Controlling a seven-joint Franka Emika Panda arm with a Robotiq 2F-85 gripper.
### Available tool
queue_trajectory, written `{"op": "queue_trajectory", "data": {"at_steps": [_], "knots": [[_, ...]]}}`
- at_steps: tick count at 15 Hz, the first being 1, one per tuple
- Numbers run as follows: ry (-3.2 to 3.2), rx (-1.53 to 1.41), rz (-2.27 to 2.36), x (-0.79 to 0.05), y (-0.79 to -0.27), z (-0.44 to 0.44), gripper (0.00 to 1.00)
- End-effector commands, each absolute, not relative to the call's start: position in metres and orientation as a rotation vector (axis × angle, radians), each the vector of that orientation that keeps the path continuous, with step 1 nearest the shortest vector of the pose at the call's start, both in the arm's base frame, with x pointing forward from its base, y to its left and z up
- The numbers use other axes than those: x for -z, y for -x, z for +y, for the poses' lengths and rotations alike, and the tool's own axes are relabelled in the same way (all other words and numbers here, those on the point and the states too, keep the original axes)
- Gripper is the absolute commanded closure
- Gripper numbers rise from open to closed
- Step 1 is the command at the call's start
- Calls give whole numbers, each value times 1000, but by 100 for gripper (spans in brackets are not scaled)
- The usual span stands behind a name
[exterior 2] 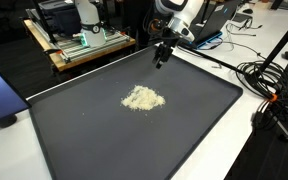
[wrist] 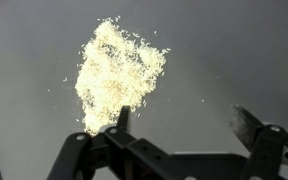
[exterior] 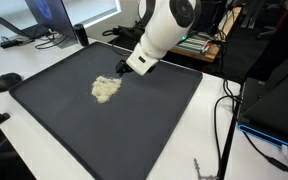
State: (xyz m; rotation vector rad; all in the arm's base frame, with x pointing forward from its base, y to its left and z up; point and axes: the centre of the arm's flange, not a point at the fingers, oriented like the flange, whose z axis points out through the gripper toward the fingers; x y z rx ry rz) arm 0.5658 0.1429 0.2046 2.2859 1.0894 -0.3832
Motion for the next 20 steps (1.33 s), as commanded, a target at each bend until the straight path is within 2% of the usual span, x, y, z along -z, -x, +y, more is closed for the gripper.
{"op": "queue_trajectory", "data": {"at_steps": [1,11,20], "knots": [[-2115,429,1195,-183,-589,167,0],[-2232,606,1412,-174,-659,140,0],[-2653,692,1219,-197,-708,66,0]]}}
